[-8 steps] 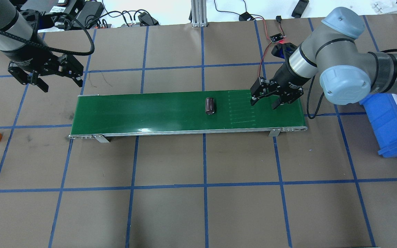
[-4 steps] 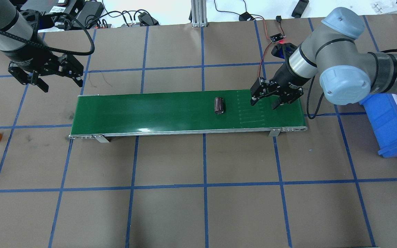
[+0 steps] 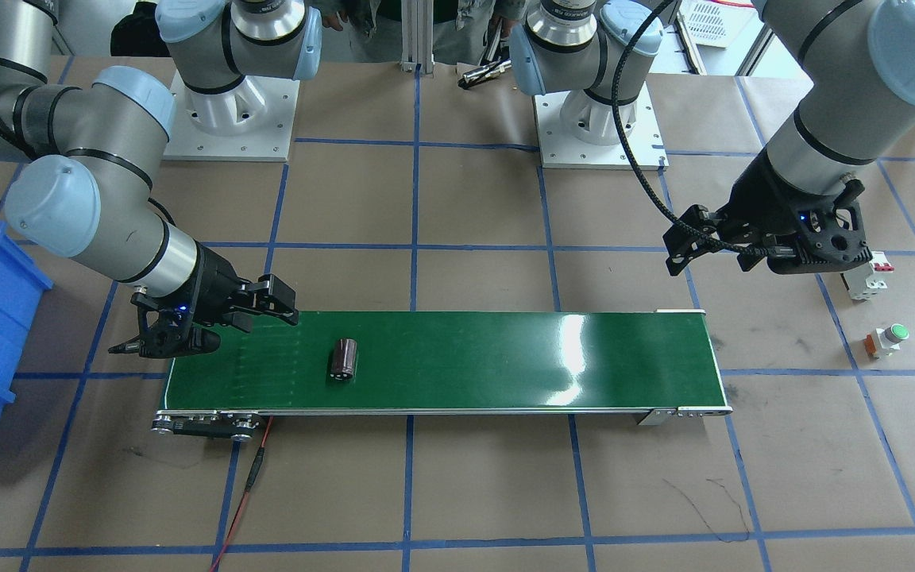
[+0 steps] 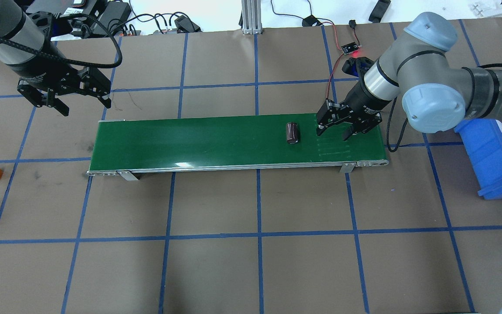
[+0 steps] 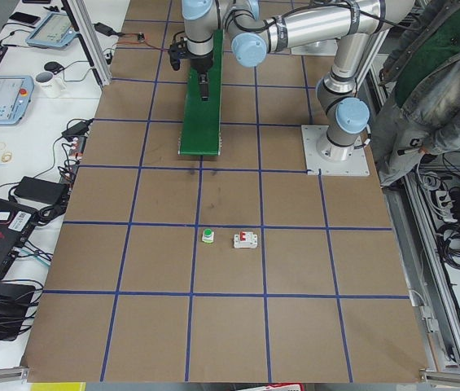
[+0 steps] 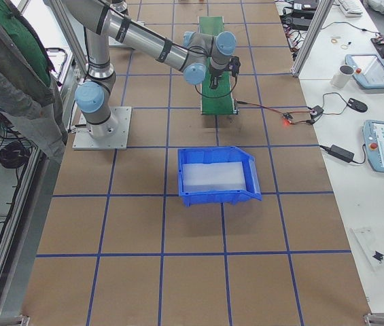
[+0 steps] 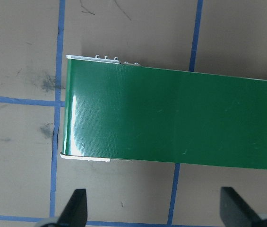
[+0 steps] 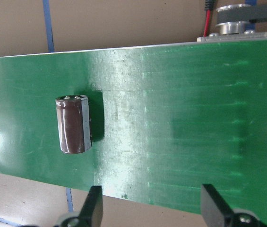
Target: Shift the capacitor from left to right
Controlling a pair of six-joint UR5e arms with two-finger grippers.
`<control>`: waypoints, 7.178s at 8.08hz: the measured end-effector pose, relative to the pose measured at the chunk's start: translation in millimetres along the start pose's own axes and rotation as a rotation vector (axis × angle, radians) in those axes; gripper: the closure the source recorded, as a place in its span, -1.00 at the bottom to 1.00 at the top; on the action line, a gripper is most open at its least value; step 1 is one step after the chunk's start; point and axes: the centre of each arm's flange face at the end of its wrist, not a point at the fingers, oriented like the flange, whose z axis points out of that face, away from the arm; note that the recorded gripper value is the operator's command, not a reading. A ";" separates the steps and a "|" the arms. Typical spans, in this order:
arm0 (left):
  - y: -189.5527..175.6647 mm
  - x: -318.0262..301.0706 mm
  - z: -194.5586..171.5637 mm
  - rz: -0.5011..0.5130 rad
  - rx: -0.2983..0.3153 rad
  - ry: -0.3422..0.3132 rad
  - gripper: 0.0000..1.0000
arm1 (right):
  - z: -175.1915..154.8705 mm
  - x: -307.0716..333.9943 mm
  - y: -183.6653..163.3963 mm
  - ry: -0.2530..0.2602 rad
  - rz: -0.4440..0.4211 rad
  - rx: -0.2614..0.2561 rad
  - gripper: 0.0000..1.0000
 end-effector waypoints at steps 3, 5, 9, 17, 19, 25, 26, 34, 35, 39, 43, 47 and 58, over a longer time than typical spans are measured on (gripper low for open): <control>-0.4 1.3 -0.4 0.001 0.003 0.013 -1.00 | 1.9 0.5 -2.2 0.000 -0.005 0.005 -0.55; -0.6 1.3 -0.6 0.001 0.006 0.012 -1.00 | 8.9 4.1 -10.1 0.002 -0.011 0.023 -0.54; -0.6 1.2 -0.1 0.000 0.006 0.011 -1.00 | 21.2 9.2 -17.6 0.002 -0.011 0.023 -0.07; 1.4 1.7 -4.5 0.002 0.014 0.011 -1.00 | 17.4 19.2 -34.8 0.069 -0.019 0.054 1.00; 1.0 1.8 -4.3 0.001 0.014 0.012 -1.00 | -29.7 17.1 -33.4 0.196 -0.032 0.095 1.00; -0.7 1.6 0.1 -0.001 0.006 0.016 -1.00 | -183.0 137.9 1.7 0.448 -0.099 0.097 1.00; -0.8 1.6 0.3 -0.001 0.005 0.016 -1.00 | -203.6 174.3 14.5 0.457 -0.095 0.080 1.00; -2.8 1.3 1.2 -0.001 0.005 0.016 -1.00 | -211.3 346.2 45.5 0.461 -0.144 -0.050 1.00; -2.8 1.3 1.3 -0.001 0.005 0.016 -1.00 | -202.6 359.9 39.4 0.453 -0.160 -0.041 1.00; -2.9 1.3 1.4 -0.001 0.005 0.016 -1.00 | -141.2 396.9 13.0 0.341 -0.192 -0.024 1.00; -1.9 1.4 1.3 -0.001 0.004 0.016 -1.00 | -116.0 405.9 6.6 0.287 -0.190 -0.022 -0.07; -1.7 2.2 0.7 0.000 0.005 0.016 -1.00 | -127.0 407.6 1.3 0.267 -0.198 0.095 -0.50; -1.9 2.6 -0.1 0.000 0.008 0.018 -1.00 | -293.6 199.4 78.3 0.384 -0.004 0.255 -1.00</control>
